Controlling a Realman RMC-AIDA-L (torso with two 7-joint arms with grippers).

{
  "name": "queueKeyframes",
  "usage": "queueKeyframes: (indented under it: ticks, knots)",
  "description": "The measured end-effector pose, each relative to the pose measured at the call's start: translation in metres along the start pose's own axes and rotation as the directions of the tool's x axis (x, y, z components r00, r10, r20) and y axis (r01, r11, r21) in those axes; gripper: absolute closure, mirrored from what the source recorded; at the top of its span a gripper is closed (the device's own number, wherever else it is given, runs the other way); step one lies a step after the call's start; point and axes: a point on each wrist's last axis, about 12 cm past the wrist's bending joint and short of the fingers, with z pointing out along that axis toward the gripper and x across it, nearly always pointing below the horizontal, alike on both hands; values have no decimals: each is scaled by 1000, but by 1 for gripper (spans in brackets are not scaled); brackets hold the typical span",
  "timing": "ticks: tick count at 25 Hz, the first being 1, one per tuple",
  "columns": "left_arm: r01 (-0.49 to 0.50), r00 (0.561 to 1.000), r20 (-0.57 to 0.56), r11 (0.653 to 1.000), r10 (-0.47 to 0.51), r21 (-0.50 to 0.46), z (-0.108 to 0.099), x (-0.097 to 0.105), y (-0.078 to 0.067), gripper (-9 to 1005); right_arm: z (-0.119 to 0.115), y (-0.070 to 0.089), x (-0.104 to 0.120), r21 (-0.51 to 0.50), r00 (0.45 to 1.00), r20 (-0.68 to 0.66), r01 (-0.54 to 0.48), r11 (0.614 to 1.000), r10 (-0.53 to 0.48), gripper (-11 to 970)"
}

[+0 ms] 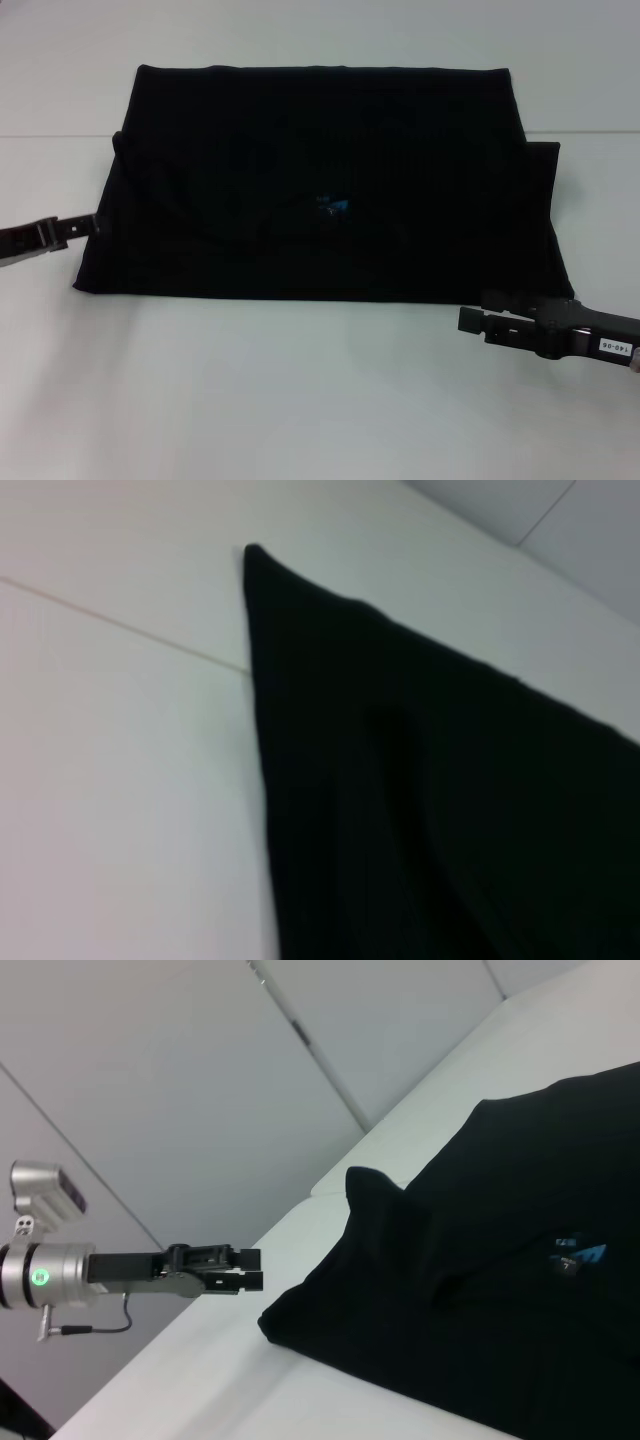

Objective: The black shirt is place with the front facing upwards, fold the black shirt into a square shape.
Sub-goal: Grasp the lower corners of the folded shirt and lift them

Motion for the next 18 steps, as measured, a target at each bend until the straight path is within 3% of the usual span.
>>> queueKeyframes:
  ticks: [18]
  knots:
    - [-25,999,-36,1000,24,-20,18,14,-7,133,5,1,-1,-2,1000,5,-2,1000,2,82]
